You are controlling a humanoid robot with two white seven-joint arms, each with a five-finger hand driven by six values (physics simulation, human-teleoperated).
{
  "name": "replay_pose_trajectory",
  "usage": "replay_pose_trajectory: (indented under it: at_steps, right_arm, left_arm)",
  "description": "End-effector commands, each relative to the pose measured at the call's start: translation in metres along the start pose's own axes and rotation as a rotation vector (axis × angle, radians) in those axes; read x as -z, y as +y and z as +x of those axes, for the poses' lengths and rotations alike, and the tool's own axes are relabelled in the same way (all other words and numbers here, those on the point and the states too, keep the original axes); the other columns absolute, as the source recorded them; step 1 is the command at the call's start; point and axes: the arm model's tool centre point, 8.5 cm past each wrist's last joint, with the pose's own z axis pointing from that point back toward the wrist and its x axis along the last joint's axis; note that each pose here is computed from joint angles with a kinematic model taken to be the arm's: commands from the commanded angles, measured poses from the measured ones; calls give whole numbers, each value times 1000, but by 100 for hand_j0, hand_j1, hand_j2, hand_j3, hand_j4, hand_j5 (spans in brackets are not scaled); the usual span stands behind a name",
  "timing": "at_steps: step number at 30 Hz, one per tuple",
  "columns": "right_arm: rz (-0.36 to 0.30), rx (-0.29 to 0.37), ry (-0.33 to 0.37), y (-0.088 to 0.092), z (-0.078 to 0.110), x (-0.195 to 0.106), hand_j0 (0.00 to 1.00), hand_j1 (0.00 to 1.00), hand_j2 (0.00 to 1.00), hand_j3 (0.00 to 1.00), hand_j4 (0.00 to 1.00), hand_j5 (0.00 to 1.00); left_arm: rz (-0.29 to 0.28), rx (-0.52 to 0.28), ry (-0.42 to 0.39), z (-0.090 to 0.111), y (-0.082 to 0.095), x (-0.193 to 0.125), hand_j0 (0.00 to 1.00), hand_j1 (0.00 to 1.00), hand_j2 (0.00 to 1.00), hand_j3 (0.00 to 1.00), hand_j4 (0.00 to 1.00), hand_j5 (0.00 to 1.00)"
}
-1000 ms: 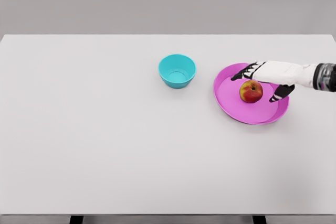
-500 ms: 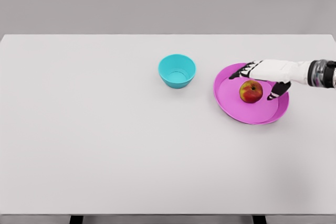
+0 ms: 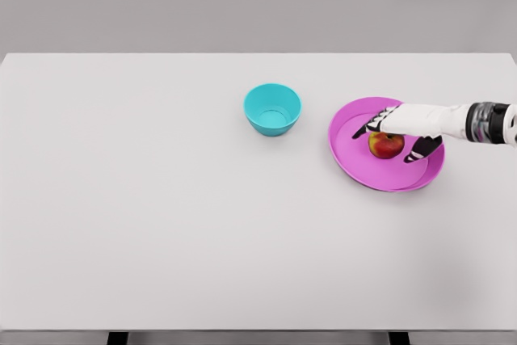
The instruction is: Put the apple from the pink plate into the blue bowl with your right arm
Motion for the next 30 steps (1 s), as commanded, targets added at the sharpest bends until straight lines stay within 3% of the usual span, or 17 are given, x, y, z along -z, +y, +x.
replay_pose_trajectory:
  at_steps: [1,2,8,16,23,30]
  right_arm:
    - [0,2,-4,1,0,0,69,69,69,69,69,69]
    - [2,1,-7,1,1,0,61,61,61,61,61,61]
    - [0,1,-5,0,1,0,53,53,53,53,53,53]
    - [-25,-9,2,-12,0,-4,52,52,52,52,52,52]
    - [-60,-27,7,-32,0,-4,52,52,52,52,52,52]
    - [-109,-58,-28,-62,12,9,52,52,52,52,52,52]
  left_arm:
    - [1,1,0,0,0,0,100,100,100,100,100,100]
    - [-1,1,0,0,0,0,100,100,100,100,100,100]
    - [1,1,0,0,0,0,100,100,100,100,100,100]
    - [-1,1,0,0,0,0,100,100,100,100,100,100]
    - [-1,1,0,0,0,0,100,100,100,100,100,100]
    - [1,1,0,0,0,0,100,100,100,100,100,100]
